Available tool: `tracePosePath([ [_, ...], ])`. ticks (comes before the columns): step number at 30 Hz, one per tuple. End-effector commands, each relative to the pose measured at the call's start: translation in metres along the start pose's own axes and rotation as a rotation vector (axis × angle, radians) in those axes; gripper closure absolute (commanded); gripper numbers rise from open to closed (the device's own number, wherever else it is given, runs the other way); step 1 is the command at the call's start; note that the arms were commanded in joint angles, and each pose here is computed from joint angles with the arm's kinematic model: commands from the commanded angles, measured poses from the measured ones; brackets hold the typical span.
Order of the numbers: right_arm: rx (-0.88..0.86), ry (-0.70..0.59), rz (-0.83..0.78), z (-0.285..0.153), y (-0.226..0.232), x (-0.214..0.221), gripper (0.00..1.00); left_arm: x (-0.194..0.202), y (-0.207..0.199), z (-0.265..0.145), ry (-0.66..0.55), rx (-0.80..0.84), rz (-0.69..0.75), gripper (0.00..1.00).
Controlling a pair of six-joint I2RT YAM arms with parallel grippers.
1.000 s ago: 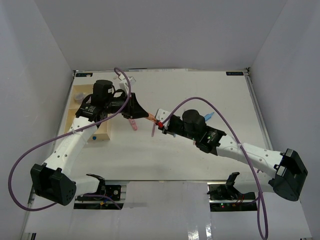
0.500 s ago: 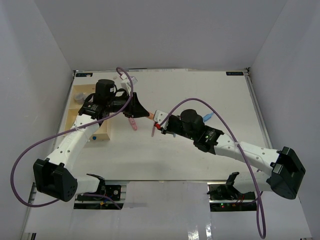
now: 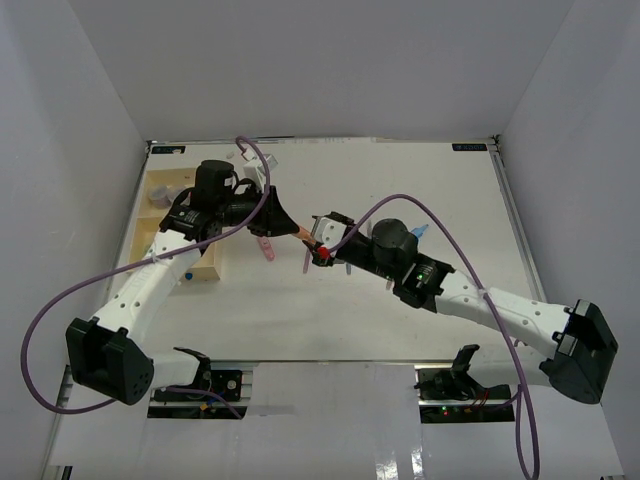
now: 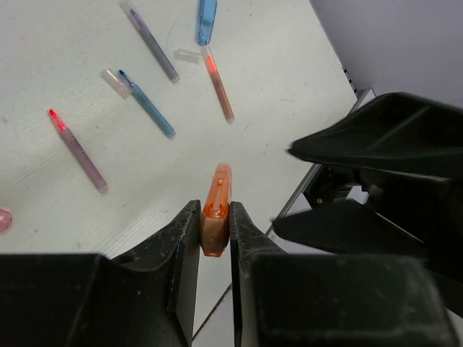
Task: Sort the stationery into containers
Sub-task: Close the pen cap on the pen, then place the pen in the storage box.
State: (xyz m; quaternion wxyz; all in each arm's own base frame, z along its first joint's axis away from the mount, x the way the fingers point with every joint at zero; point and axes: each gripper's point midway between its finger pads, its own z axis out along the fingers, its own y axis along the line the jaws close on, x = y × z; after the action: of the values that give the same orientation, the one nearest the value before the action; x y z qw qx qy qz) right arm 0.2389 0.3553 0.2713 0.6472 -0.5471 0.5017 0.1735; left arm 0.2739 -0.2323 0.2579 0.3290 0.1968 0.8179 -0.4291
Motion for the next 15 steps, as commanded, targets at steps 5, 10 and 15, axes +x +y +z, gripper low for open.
tracePosePath([
  [5,0.078,-0.160,0.028,-0.030,-0.024,-0.055,0.20,-0.018,0.008,-0.009,-0.100,-0.110,0.046,1.00],
  [10,0.084,-0.126,0.127,-0.050,-0.020,-0.048,0.01,-0.023,0.028,-0.014,-0.184,-0.223,0.019,1.00],
  [15,0.128,-0.050,0.254,-0.067,-0.013,-0.022,0.10,-0.032,0.059,-0.041,-0.340,-0.418,-0.041,1.00],
])
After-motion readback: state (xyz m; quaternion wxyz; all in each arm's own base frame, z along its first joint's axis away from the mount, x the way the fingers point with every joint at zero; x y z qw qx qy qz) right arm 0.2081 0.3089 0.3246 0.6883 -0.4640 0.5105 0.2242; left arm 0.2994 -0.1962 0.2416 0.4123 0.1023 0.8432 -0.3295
